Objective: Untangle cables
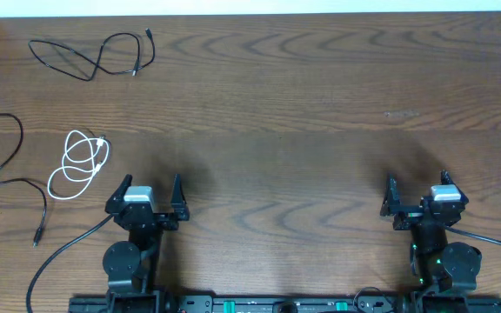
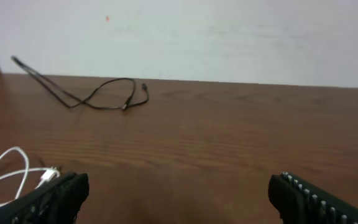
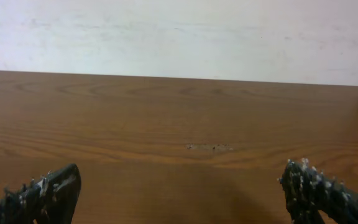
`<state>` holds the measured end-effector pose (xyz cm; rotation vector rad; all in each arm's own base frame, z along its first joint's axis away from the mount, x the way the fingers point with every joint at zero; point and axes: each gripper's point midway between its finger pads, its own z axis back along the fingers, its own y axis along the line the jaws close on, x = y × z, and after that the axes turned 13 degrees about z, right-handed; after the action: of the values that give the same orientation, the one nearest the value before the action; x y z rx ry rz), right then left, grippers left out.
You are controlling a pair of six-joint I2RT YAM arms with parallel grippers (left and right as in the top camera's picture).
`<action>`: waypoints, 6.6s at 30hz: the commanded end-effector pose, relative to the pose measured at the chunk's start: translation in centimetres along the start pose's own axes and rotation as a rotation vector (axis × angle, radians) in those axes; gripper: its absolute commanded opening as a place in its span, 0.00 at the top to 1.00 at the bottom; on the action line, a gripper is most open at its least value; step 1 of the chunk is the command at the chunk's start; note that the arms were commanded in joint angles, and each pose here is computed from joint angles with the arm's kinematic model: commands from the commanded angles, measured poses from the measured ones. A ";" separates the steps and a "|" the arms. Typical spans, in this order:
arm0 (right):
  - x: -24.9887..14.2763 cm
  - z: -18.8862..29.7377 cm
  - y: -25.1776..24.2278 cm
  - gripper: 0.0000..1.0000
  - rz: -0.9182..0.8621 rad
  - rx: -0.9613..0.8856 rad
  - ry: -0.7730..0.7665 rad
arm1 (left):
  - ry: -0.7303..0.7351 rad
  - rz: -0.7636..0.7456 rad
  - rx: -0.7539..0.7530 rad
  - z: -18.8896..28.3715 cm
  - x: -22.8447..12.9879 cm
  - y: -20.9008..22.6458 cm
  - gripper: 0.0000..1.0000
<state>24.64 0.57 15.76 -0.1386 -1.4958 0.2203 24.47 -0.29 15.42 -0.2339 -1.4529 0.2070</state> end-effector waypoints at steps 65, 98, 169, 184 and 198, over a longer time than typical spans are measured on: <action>-0.1 0.0 -0.3 0.01 -0.014 -0.016 0.003 | 0.042 -0.002 0.026 -0.1 -1.5 0.7 0.02; -0.1 0.0 -0.3 0.01 -0.014 -0.016 0.003 | 0.042 -0.002 0.026 -0.1 -1.5 0.7 0.02; -0.1 0.0 -0.3 0.01 -0.014 -0.016 0.003 | 0.042 -0.002 0.026 -0.1 -1.5 0.7 0.02; -0.1 0.0 -0.3 0.01 -0.014 -0.016 0.003 | 0.042 -0.002 0.026 -0.1 -1.5 0.7 0.02; -0.1 0.0 -0.3 0.01 -0.014 -0.016 0.003 | 0.042 -0.002 0.026 -0.1 -1.5 0.7 0.03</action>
<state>24.64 0.57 15.75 -0.1385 -1.4954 0.2203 24.47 0.25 15.35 -0.2154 -1.4540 0.2380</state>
